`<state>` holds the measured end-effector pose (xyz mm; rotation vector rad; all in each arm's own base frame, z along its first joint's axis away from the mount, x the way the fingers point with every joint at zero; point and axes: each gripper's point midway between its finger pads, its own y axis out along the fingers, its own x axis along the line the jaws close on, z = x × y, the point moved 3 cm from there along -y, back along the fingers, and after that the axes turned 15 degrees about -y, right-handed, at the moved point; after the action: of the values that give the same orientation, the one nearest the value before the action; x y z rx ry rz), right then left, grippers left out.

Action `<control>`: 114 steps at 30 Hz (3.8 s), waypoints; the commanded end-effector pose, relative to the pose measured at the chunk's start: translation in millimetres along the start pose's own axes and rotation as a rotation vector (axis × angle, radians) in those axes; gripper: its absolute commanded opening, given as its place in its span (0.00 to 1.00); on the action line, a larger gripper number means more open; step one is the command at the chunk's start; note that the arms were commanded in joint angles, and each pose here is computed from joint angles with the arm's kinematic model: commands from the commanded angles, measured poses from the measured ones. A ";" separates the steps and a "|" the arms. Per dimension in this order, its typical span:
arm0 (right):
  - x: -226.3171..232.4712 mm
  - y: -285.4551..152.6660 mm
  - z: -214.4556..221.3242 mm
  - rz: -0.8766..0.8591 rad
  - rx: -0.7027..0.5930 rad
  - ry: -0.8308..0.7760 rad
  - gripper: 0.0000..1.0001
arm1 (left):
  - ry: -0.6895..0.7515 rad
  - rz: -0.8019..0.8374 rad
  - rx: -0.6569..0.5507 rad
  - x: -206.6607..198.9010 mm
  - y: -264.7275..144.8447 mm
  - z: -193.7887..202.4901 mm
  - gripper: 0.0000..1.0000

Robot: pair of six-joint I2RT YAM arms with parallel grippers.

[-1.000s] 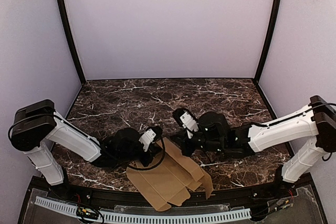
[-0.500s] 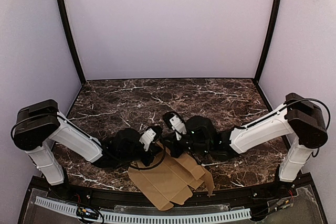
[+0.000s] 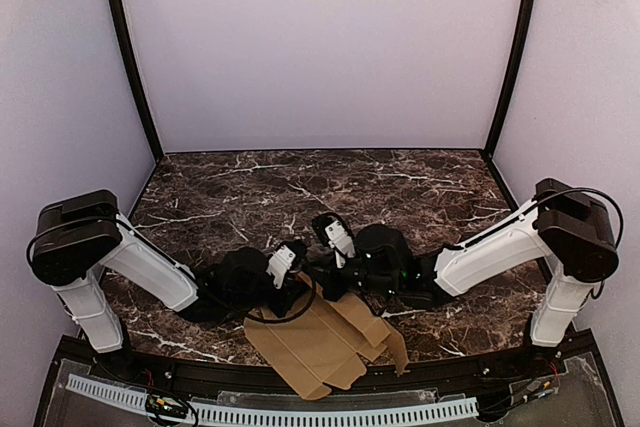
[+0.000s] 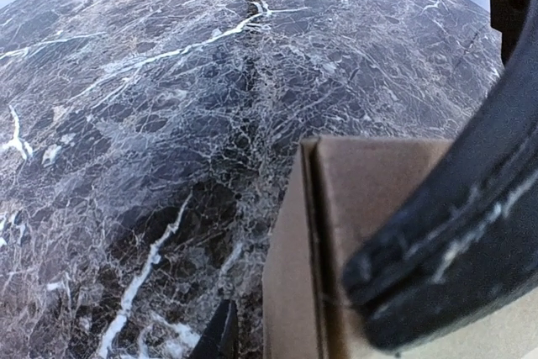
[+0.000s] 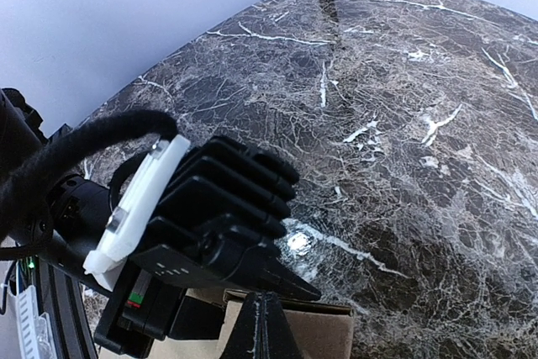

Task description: Fold the paper box

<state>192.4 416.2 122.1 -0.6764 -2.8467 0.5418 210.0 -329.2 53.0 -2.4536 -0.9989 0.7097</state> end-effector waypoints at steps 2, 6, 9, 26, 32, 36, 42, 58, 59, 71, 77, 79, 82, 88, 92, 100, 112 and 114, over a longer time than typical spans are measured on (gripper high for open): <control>-3.2 -1.0 31.5 0.003 0.094 0.027 0.00 | -0.037 -0.015 -0.062 2.2 -0.4 -6.9 0.25; -2.1 -2.7 32.2 -0.001 0.092 0.030 0.00 | -0.057 0.012 -0.097 -3.1 2.3 -14.4 0.26; -2.1 -3.6 33.0 -0.001 0.094 0.033 0.00 | -0.065 0.036 -0.105 -7.3 7.1 -15.7 0.27; 4.9 -7.7 42.8 -0.011 0.107 0.057 0.00 | -0.129 0.062 -0.184 -7.7 12.6 -21.1 0.25; 7.3 -6.8 43.3 -0.016 0.111 0.054 0.00 | -0.123 0.064 -0.191 -10.0 14.8 -25.0 0.18; 7.9 -7.4 44.9 -0.015 0.114 0.055 0.00 | -0.120 0.049 -0.191 -6.3 14.0 -22.4 0.02; 8.6 -7.3 45.8 -0.013 0.116 0.058 0.00 | -0.130 0.064 -0.195 -8.2 13.2 -23.2 0.01; 8.3 -9.5 50.7 0.009 0.134 0.053 0.00 | -0.150 0.045 -0.203 -7.3 9.6 -29.7 0.24; 8.1 -9.6 50.5 0.011 0.133 0.054 0.00 | -0.150 0.042 -0.207 -6.9 8.3 -30.9 0.24; 9.7 -10.4 47.8 0.020 0.124 0.055 0.00 | -0.163 0.016 -0.232 -2.3 5.6 -31.5 0.15; 9.4 -11.6 46.9 0.023 0.122 0.064 0.00 | -0.171 0.025 -0.243 -3.4 7.1 -29.9 0.01; 9.5 -12.0 45.2 0.024 0.118 0.066 0.00 | -0.168 0.024 -0.248 -3.7 6.5 -31.0 0.01; 8.9 -12.1 44.2 0.028 0.118 0.067 0.00 | -0.160 0.016 -0.250 -4.3 5.0 -31.2 0.01; 7.4 -19.0 35.9 0.039 0.109 0.069 0.01 | -0.137 -0.063 -0.247 1.8 0.9 -32.1 0.01; 3.9 -30.2 29.0 0.065 0.118 0.056 0.15 | -0.119 -0.189 -0.243 14.6 -3.8 -33.2 0.01; -7.4 -76.2 17.0 0.132 0.110 0.043 0.25 | -0.139 -0.360 -0.257 39.0 -19.3 -32.6 0.01; -12.0 -120.2 16.7 0.161 0.150 0.128 0.24 | -0.172 -0.523 -0.281 59.4 -39.1 -36.9 0.01; -12.3 -119.4 20.4 0.164 0.162 0.151 0.14 | -0.198 -0.534 -0.287 62.1 -43.2 -36.5 0.01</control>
<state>155.2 314.4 164.8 -0.8652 -2.6740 0.6272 245.6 -276.1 77.4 -2.2646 -1.7398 0.6435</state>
